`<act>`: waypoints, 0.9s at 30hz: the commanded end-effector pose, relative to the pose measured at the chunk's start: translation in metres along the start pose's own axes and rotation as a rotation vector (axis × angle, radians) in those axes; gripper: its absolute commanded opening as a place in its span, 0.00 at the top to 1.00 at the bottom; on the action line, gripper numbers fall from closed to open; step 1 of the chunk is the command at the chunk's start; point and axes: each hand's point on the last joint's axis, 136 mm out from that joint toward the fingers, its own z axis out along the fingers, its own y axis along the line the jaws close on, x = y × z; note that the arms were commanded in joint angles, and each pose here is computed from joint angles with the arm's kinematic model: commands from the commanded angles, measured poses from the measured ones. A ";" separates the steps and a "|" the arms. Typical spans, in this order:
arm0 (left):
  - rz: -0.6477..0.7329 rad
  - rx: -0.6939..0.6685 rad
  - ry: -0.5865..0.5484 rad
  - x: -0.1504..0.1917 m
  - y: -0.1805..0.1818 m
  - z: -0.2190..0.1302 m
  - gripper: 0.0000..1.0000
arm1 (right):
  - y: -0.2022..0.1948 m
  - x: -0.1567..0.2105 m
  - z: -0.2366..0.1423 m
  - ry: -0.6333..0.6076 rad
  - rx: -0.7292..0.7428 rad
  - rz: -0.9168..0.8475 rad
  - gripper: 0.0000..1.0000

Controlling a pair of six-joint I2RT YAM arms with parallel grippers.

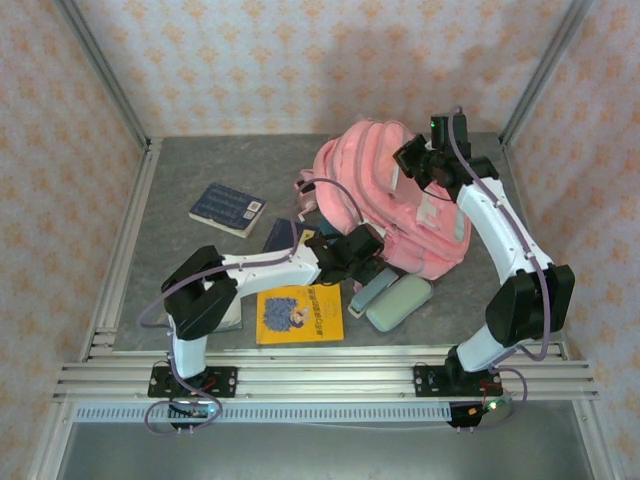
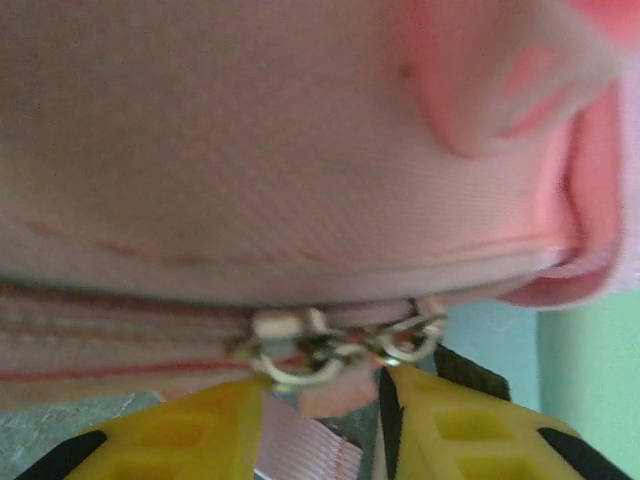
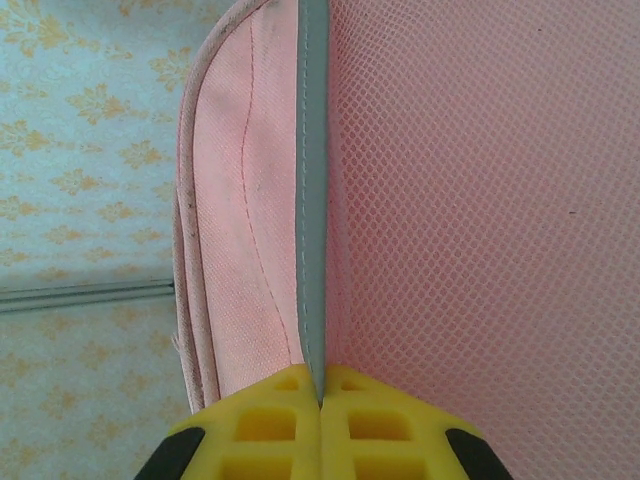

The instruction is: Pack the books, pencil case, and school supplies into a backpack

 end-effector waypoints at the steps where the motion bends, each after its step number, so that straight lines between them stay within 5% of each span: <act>1: -0.044 -0.025 -0.075 -0.025 0.007 -0.006 0.69 | 0.047 -0.007 -0.026 -0.048 -0.179 -0.035 1.00; 11: -0.022 0.007 -0.084 -0.028 0.010 -0.014 1.00 | 0.035 -0.001 -0.019 -0.032 -0.158 -0.068 1.00; 27: -0.044 -0.019 -0.045 -0.023 0.054 -0.030 1.00 | 0.016 0.024 0.000 0.026 -0.041 -0.277 1.00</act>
